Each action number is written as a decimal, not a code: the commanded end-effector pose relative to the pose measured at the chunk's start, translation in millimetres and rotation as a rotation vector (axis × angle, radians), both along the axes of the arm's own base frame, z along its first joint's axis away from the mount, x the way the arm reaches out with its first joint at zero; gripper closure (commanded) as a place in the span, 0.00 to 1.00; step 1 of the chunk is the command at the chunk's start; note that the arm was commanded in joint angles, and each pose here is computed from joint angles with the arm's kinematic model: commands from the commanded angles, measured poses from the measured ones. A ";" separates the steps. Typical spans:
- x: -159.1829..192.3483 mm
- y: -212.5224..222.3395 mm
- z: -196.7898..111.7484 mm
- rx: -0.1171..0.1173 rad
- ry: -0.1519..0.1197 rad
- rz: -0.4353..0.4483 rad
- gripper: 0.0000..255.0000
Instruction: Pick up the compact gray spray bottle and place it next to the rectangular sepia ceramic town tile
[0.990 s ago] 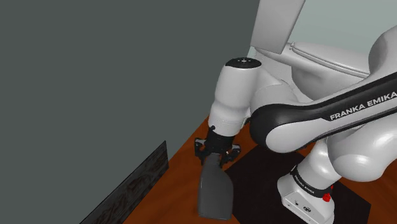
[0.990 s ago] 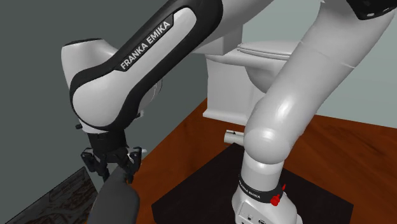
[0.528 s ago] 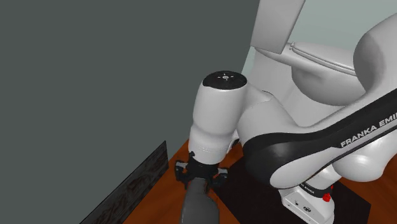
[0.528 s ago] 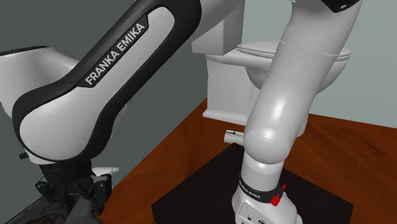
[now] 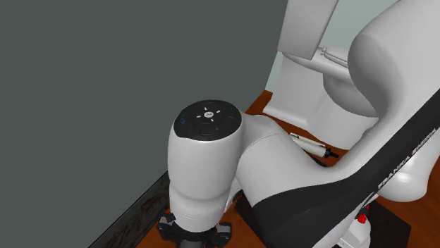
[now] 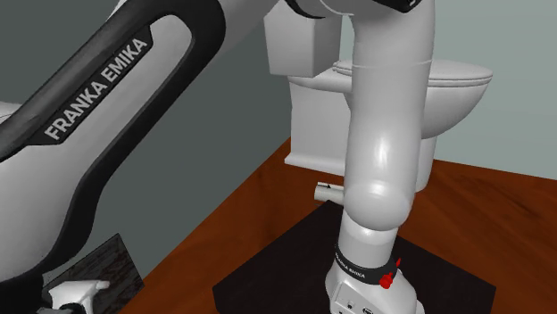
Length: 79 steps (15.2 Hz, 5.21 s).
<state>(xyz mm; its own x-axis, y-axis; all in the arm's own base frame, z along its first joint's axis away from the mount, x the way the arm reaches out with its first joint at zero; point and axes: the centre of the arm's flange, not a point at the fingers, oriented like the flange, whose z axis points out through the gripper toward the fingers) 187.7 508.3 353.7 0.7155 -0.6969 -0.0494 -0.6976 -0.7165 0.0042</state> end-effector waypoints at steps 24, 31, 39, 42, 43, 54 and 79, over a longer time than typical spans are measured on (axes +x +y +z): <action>-73.7 226.1 -39.5 0.001 -0.002 -0.003 1.00; -73.7 226.1 -76.5 0.001 -0.002 -0.003 1.00; -73.7 226.1 -118.7 0.001 -0.002 -0.003 1.00; -73.7 226.1 -134.5 0.001 -0.002 -0.003 1.00; -73.7 226.1 -139.8 0.001 -0.002 -0.003 1.00; -73.7 226.1 -197.9 0.001 -0.002 -0.003 1.00; -73.7 226.1 -261.1 0.001 -0.002 -0.003 0.00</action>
<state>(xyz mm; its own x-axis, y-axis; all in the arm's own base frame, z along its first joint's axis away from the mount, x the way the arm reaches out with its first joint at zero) 114.0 734.4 92.6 0.7134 -0.6991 -0.0487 -0.6999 -0.7143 0.0023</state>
